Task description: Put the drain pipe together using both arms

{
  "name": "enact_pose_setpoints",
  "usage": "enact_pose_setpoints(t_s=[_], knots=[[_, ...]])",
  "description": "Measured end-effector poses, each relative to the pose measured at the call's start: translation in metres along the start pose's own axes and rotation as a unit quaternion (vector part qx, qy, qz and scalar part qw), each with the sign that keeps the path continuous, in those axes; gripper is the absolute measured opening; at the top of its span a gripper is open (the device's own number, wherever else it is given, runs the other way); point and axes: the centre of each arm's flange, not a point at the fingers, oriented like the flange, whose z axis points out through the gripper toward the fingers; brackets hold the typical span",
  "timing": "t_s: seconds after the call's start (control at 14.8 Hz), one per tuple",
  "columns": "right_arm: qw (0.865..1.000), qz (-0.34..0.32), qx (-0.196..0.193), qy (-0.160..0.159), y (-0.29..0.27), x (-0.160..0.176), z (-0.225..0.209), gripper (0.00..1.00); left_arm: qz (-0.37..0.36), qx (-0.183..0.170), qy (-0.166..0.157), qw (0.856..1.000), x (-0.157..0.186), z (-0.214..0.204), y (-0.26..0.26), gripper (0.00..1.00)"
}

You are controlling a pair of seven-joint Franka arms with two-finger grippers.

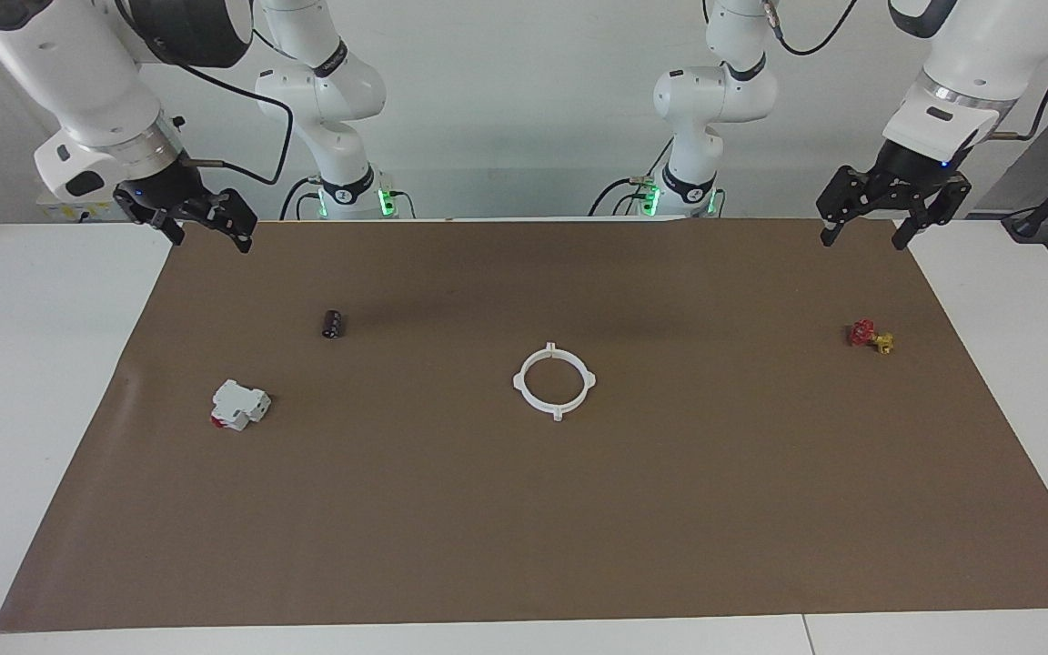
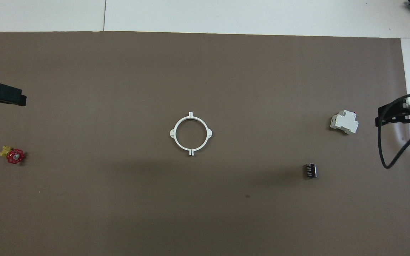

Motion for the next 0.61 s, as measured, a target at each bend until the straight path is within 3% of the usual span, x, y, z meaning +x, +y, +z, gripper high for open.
enact_pose_setpoints(t_s=[0.27, 0.61], knots=[[1.000, 0.014, 0.003, 0.024, 0.017, -0.007, -0.032, 1.00, -0.007, -0.002, -0.034, 0.999, -0.006, 0.015, -0.007, 1.00], [1.000, 0.012, 0.002, 0.012, 0.015, -0.010, -0.030, 1.00, -0.012, -0.002, -0.038, 0.999, -0.009, 0.019, -0.013, 1.00]])
